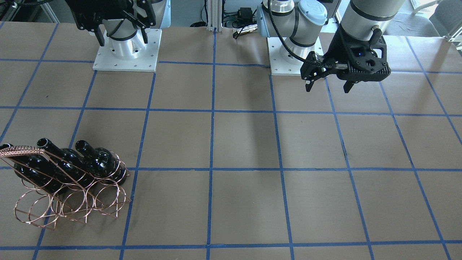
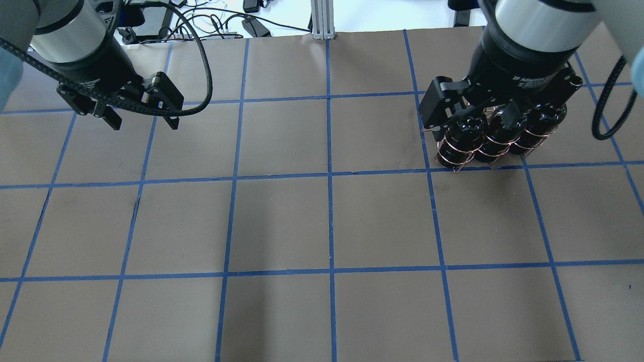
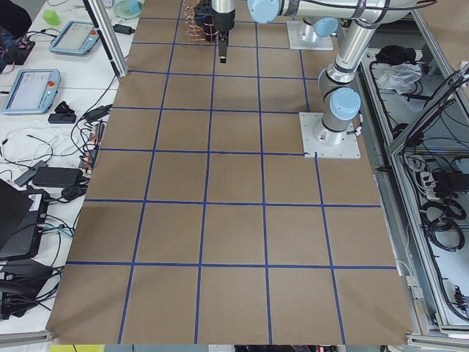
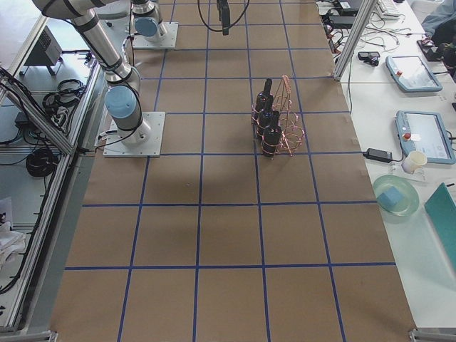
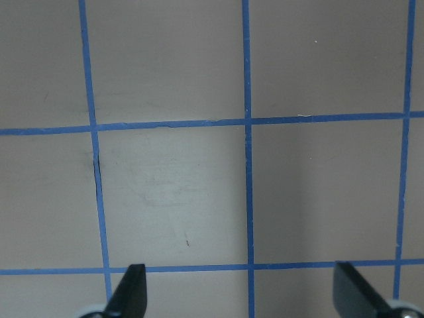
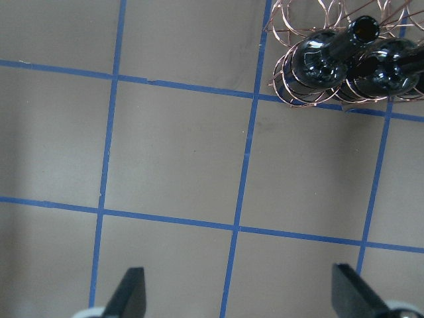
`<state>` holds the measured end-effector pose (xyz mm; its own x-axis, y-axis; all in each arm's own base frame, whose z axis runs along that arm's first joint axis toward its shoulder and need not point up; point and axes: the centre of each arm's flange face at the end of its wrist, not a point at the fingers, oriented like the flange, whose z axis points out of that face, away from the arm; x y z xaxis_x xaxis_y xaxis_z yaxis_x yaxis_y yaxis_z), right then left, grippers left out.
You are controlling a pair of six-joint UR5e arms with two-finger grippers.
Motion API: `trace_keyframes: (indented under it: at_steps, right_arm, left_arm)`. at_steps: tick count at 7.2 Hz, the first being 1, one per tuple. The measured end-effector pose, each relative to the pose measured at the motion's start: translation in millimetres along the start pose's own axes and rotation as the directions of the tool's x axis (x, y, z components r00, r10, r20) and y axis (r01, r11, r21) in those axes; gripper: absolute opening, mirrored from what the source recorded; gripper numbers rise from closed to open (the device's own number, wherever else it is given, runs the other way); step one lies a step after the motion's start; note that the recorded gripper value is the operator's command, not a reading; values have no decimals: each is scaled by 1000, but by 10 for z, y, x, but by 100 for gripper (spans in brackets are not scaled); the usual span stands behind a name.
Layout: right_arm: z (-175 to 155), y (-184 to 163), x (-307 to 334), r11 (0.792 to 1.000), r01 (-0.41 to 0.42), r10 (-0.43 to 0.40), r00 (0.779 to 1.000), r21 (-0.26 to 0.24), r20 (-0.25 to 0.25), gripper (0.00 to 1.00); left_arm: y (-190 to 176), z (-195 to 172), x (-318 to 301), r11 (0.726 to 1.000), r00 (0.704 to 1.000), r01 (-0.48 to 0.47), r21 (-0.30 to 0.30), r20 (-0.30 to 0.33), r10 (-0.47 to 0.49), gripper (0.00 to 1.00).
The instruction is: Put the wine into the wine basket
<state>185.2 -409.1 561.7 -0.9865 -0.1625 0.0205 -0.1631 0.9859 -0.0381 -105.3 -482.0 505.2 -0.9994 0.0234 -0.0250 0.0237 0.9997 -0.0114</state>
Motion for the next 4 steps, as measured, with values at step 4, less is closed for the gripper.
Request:
trace_keyframes:
  at_steps: [4]
  right_arm:
    - [138, -673, 271, 1000, -11, 11, 1000, -20, -4, 100]
  left_arm:
    - [10, 10, -2, 1000, 1000, 1, -7, 2, -1, 100]
